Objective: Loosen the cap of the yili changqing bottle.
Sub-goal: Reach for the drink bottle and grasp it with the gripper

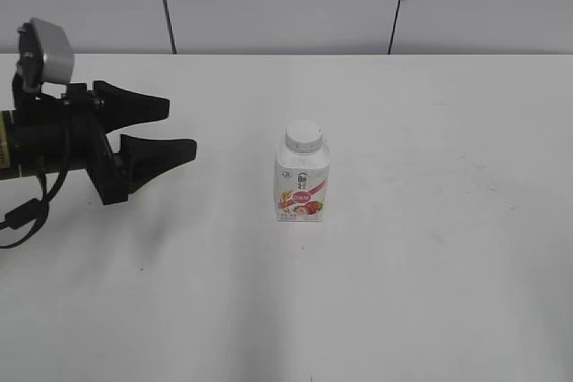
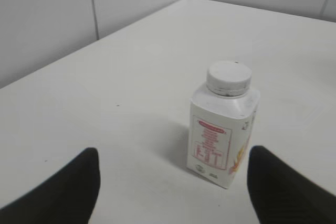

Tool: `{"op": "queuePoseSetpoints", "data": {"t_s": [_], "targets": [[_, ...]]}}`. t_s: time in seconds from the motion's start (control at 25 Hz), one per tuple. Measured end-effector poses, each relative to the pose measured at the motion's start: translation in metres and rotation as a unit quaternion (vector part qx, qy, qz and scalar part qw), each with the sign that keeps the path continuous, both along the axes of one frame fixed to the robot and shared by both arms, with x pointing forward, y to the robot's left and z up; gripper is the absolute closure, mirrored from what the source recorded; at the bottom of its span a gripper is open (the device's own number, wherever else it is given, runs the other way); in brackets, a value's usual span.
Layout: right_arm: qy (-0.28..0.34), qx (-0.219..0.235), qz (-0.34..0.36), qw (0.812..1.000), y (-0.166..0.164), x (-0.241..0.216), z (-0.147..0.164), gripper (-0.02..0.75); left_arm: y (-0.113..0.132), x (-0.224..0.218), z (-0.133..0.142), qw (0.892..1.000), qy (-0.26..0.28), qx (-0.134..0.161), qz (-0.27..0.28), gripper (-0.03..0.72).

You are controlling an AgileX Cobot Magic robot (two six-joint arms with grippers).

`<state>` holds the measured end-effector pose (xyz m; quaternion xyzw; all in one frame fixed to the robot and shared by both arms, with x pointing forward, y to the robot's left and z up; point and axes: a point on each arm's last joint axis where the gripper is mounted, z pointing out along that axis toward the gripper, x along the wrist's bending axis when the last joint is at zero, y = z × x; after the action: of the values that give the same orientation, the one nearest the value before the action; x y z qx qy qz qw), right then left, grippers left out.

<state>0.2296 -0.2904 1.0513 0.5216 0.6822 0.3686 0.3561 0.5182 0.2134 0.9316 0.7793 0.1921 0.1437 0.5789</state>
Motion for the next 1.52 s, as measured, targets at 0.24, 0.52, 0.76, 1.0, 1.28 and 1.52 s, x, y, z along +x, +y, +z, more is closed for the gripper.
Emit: {"op": "queuePoseSetpoints", "data": {"t_s": [0.24, 0.52, 0.76, 1.0, 1.28, 1.52], "targets": [[0.0, 0.0, 0.0, 1.0, 0.0, 0.0, 0.0, 0.192, -0.009, 0.033, -0.017, 0.995, 0.017, -0.002, -0.095, 0.159], [0.0, 0.0, 0.0, 1.0, 0.0, 0.0, 0.0, 0.192, -0.012, 0.062, -0.044, 0.985, 0.036, 0.011, -0.167, 0.088], [0.0, 0.0, 0.0, 1.0, 0.0, 0.0, 0.0, 0.192, -0.026, 0.08, -0.065, 0.979, 0.04, 0.02, -0.199, 0.077], [0.0, 0.0, 0.0, 1.0, 0.0, 0.0, 0.0, 0.192, -0.055, 0.079, -0.086, 0.969, 0.054, 0.022, -0.241, 0.081], [0.0, 0.0, 0.0, 1.0, 0.0, 0.0, 0.0, 0.192, -0.076, 0.081, -0.097, 0.965, 0.055, 0.015, -0.257, 0.096], [0.0, 0.0, 0.0, 1.0, 0.0, 0.0, 0.0, 0.192, -0.09, 0.09, -0.102, 0.966, 0.046, 0.005, -0.254, 0.096]]}}
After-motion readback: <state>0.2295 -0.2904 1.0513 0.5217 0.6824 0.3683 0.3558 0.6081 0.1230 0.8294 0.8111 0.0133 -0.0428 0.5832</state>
